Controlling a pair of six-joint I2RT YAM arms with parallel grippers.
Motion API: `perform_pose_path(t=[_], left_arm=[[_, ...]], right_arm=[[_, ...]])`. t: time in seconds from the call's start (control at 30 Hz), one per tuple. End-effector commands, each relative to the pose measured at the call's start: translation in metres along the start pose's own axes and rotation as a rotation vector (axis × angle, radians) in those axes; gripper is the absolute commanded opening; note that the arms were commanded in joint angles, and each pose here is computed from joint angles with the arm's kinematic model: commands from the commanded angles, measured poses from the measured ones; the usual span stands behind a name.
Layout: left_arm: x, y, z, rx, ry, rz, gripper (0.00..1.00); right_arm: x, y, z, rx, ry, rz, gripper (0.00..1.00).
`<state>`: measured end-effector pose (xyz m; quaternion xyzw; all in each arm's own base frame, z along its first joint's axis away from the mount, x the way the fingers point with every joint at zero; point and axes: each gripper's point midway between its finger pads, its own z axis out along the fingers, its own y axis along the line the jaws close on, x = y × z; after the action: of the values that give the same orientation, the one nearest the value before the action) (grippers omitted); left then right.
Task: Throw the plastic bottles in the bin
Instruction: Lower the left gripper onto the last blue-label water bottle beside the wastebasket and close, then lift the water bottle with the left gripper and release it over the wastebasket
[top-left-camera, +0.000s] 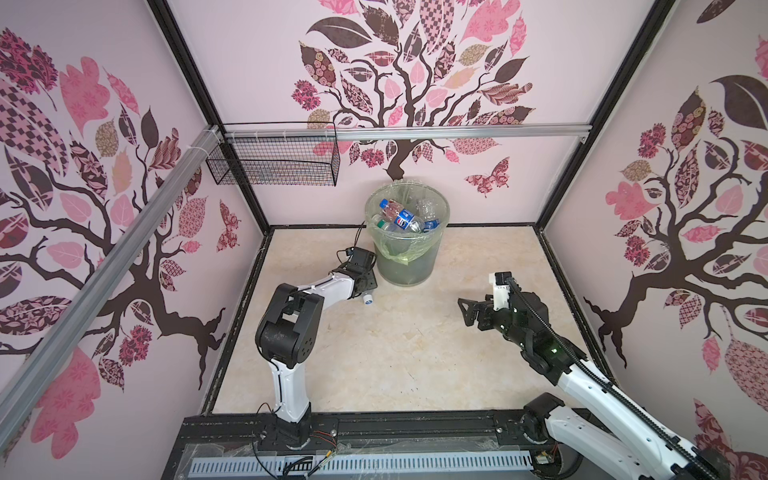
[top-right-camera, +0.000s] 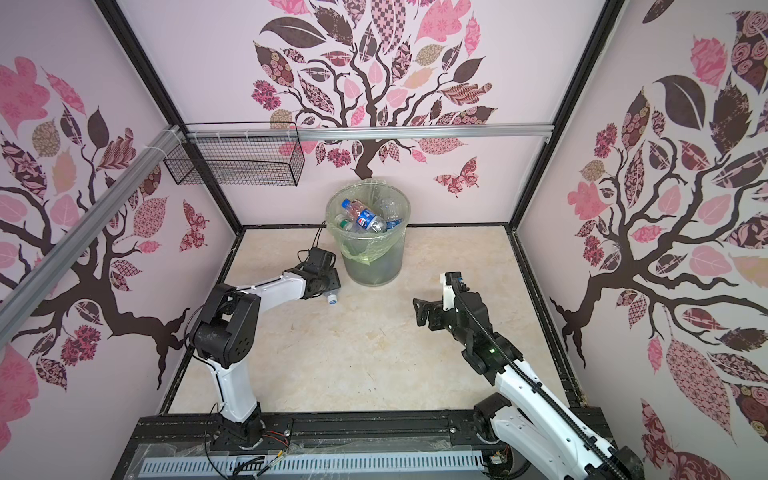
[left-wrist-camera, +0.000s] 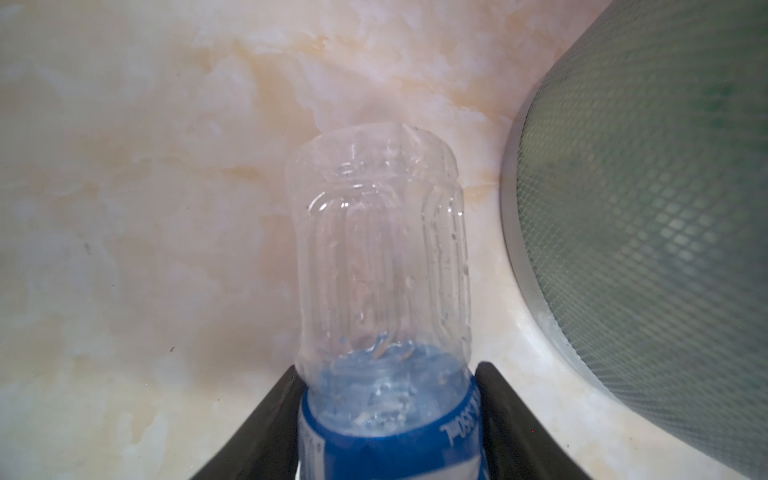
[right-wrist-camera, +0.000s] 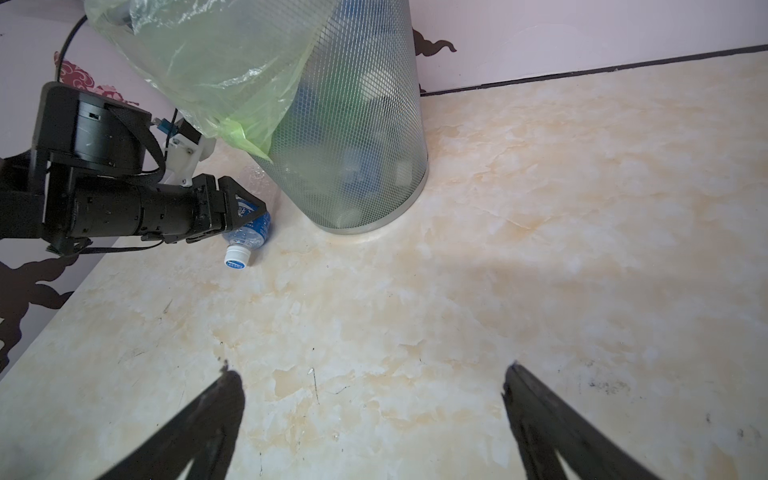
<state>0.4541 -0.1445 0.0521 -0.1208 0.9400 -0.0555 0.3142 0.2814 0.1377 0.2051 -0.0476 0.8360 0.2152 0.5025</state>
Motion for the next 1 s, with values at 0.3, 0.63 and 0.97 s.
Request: perform_pose_path(t=[0.3,0.63,0.97], left_arm=[[0.009,0.010,-0.053,0.091,-0.025,0.034,0.57],[0.001,0.020,-0.137,0.193,-0.162,0.066,0.55],[-0.009,0.038,-0.254,0.345,-0.451,0.071,0.55]], right_arm=[[-0.014,0.005,-0.003,-0.012,-0.029,-0.007,1.00],[-0.015,0.006,-0.005,-0.020,-0.037,-0.007,1.00],[-0.014,0.006,-0.004,-0.022,-0.034,0.000,1.00]])
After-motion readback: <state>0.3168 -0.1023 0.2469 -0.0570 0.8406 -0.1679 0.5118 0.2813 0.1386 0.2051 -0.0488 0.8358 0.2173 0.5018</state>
